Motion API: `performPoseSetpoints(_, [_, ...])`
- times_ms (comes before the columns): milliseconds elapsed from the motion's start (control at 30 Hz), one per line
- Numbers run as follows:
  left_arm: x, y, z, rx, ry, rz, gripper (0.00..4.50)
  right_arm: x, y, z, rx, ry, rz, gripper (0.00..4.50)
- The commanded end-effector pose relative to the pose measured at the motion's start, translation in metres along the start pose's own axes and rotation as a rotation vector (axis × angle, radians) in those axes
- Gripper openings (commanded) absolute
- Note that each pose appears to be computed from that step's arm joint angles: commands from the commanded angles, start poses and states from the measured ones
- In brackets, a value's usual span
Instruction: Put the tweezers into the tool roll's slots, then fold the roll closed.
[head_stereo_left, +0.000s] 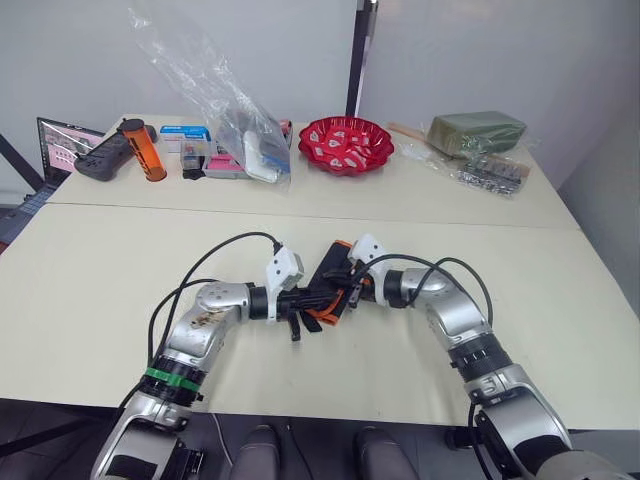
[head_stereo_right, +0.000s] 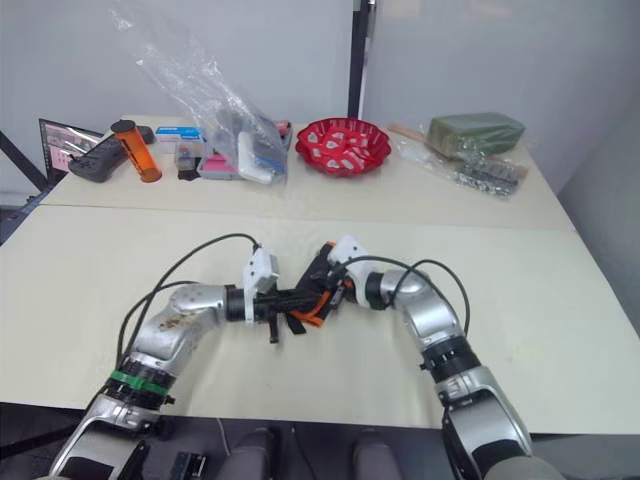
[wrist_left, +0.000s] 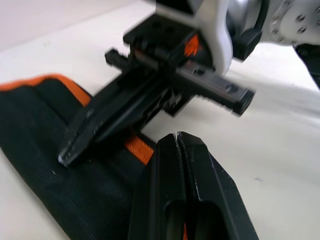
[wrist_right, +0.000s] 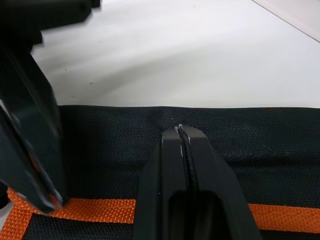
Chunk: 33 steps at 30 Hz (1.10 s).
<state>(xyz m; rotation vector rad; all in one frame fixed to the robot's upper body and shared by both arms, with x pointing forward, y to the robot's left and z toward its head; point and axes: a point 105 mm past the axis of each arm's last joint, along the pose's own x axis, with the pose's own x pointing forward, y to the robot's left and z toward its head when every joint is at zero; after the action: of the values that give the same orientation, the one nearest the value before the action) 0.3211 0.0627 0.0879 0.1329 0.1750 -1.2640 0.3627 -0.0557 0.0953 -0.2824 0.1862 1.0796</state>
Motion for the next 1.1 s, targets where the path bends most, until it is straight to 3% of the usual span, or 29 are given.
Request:
performPoseSetpoints(33, [0.007,0.004,-0.012,0.024,0.043,0.028,0.04,-0.008,-0.003,-0.034,0.089,0.079,-0.048,0.00])
performPoseSetpoints(133, [0.007,0.003,-0.023,-0.012,0.054,0.029,0.04,-0.009,-0.004,-0.039,0.095,0.074,-0.060,0.00])
performPoseSetpoints(267, [0.003,-0.004,-0.047,-0.052,0.142,0.017,0.04,-0.009,-0.015,-0.049,0.139,0.058,-0.136,0.00])
performPoseSetpoints(633, [-0.002,-0.014,-0.057,-0.078,0.147,0.028,0.04,-0.006,-0.062,-0.049,0.163,0.007,-0.362,0.00])
performPoseSetpoints(700, [-0.002,-0.013,-0.055,-0.078,0.136,0.033,0.04,-0.006,-0.067,-0.048,0.160,0.006,-0.381,0.00])
performPoseSetpoints(767, [0.001,-0.011,-0.043,-0.118,0.064,0.036,0.04,-0.008,-0.072,-0.041,0.133,-0.023,-0.402,0.00])
performPoseSetpoints(833, [0.001,-0.008,-0.025,-0.158,-0.026,0.039,0.04,-0.011,-0.080,-0.003,0.141,-0.222,-0.411,0.00])
performPoseSetpoints(933, [-0.001,-0.010,-0.010,-0.163,-0.079,0.023,0.04,-0.016,-0.072,0.048,0.151,-0.459,-0.299,0.00])
performPoseSetpoints(1000, [-0.002,-0.011,-0.008,-0.157,-0.076,0.022,0.04,-0.011,-0.055,0.051,0.131,-0.442,-0.189,0.00])
performPoseSetpoints(1100, [-0.002,-0.011,-0.007,-0.146,-0.061,0.028,0.04,-0.003,-0.031,0.033,0.081,-0.322,-0.086,0.00])
